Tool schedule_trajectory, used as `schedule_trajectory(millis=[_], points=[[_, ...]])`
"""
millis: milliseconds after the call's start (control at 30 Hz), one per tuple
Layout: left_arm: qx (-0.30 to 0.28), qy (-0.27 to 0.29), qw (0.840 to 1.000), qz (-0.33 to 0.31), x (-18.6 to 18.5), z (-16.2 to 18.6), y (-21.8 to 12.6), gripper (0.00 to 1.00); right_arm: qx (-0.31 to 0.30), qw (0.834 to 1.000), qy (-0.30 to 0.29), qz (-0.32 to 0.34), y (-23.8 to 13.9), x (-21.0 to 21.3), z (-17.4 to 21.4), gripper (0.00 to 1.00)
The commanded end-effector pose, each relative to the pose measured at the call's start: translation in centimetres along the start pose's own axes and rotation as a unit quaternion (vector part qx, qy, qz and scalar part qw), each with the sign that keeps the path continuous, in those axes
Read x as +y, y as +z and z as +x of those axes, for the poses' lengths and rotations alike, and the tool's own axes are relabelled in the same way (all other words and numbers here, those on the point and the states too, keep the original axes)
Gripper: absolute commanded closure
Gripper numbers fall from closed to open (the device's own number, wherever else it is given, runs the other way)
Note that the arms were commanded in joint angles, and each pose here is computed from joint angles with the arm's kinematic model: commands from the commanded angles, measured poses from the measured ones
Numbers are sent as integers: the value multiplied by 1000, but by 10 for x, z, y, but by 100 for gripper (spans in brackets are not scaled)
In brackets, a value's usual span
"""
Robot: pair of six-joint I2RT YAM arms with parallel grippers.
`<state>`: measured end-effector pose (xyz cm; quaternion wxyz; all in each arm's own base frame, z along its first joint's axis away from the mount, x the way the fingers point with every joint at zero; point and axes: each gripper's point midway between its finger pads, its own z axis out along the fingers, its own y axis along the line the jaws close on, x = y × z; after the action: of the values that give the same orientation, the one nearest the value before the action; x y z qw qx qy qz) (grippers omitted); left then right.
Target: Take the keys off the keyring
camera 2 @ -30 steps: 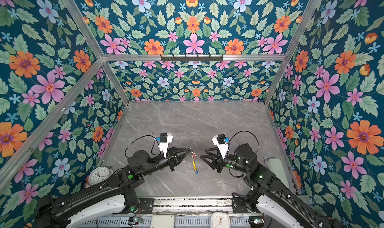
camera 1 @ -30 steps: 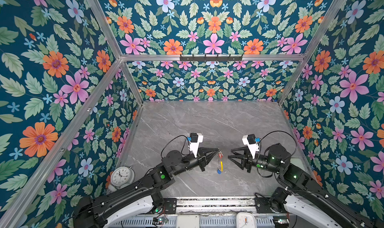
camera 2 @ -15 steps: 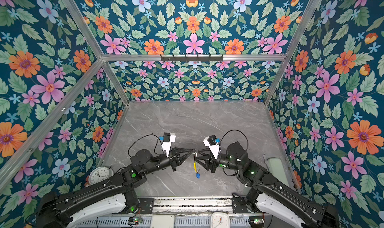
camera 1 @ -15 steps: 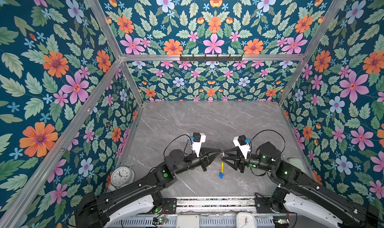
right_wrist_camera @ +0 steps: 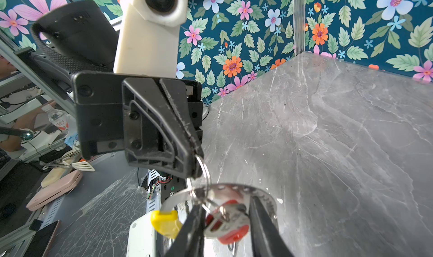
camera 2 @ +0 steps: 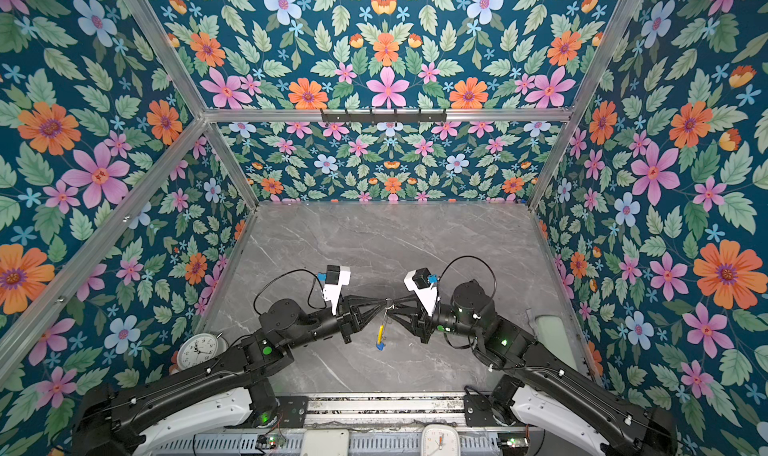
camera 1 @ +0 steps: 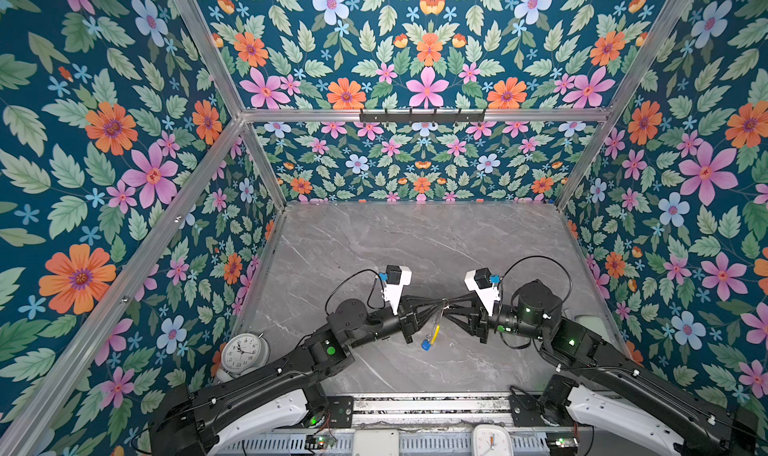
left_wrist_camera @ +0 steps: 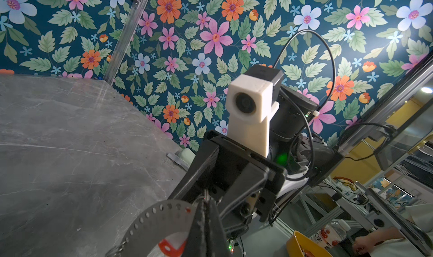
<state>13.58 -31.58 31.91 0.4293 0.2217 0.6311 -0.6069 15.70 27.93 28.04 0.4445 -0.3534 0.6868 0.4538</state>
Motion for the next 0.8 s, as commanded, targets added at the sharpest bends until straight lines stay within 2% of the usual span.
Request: schedule_trajectory(millis=[0,100,233,333,600,767], points=[[-24,9,999,27,-14,-15,-1,100,-5,1000,-10,-13,1,5,-4,70],[-25,9,999,30,-15,-15,-1,100,-3,1000,-12,-15,2,6,-5,76],[-27,7,999,29,-15,-15,-1,100,3,1000,-14,-20,2,9,-4,92],[-36,7,999,25,-13,-18,-3,100,10,1000,-13,-22,4,10,-2,99],[-73,19,996,52,-20,-24,-12,100,29,999,-9,-30,11,14,11,100],[-68,41,995,61,-22,-19,-13,100,47,998,-5,-38,15,17,18,100]])
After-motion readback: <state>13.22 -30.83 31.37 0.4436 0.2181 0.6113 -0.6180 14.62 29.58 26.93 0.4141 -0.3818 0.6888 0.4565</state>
